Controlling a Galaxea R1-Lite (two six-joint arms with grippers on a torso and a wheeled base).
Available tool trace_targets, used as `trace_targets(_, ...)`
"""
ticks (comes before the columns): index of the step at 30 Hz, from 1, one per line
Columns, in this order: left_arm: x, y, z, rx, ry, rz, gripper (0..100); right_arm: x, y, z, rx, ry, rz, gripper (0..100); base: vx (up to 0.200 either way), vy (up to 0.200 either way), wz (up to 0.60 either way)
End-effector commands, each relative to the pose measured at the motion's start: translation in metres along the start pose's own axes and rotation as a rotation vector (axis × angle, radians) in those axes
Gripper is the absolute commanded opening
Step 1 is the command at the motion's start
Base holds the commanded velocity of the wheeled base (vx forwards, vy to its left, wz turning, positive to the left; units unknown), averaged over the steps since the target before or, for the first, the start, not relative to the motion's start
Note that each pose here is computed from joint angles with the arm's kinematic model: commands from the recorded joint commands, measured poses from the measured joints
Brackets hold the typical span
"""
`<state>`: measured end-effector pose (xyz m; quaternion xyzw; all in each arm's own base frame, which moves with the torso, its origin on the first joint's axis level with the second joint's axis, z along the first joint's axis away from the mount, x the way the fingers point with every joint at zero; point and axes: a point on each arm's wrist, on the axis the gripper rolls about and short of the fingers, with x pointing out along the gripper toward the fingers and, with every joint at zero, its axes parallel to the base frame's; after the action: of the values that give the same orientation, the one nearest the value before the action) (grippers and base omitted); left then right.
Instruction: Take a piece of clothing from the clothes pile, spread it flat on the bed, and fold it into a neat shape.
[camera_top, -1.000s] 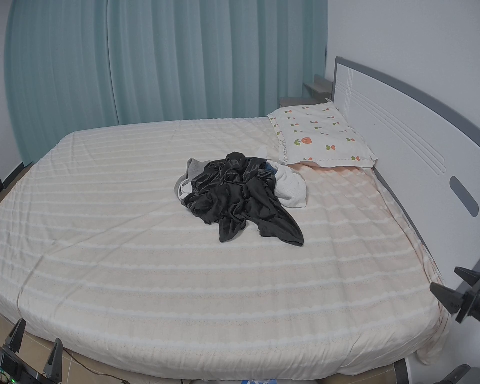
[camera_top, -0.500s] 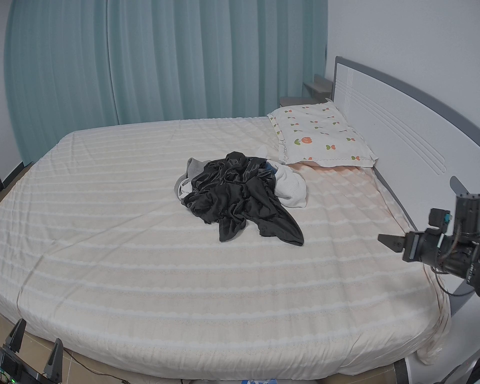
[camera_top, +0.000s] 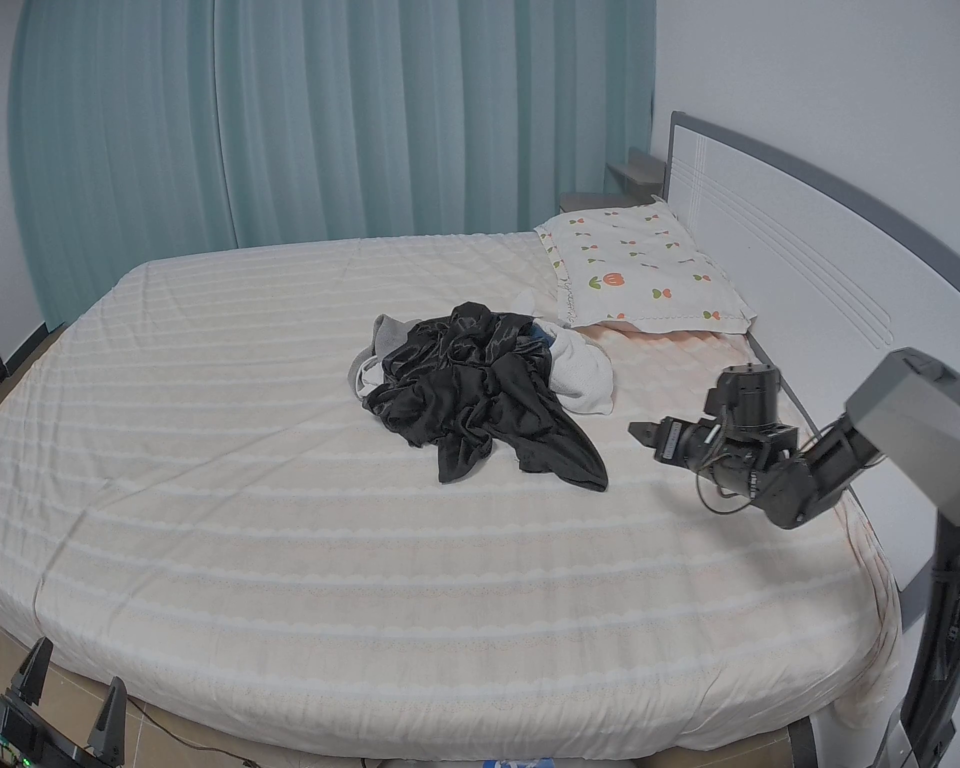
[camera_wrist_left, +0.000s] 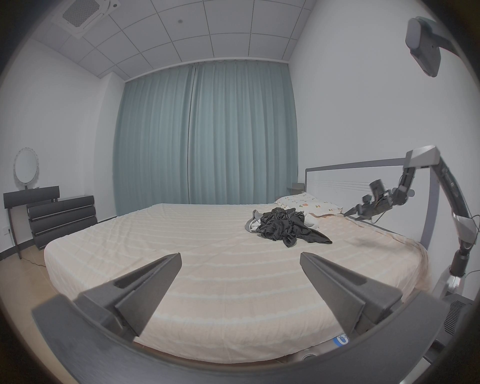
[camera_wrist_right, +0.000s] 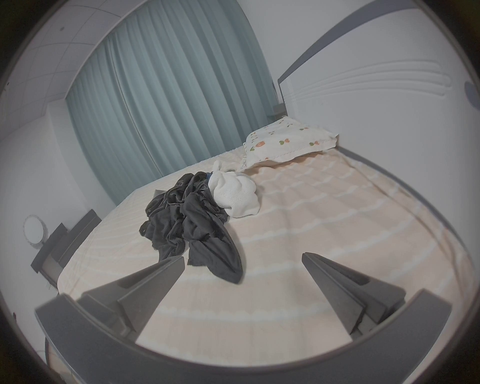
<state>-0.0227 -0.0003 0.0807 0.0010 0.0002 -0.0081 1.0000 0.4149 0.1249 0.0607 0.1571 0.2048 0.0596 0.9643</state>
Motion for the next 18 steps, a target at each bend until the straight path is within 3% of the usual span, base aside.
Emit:
trace_targets(1,0.001,0.0,-0.005,0.001,0.018,0.001,100,0.061,0.009,-0.063,0.015,0.09,-0.021,100,0.0,0.0,0.0)
trace_targets(18,0.001,0.0,-0.005,0.001,0.018,0.001,100,0.121,0.025,-0.075,0.015,0.088,-0.002,100,0.0,0.0,0.0)
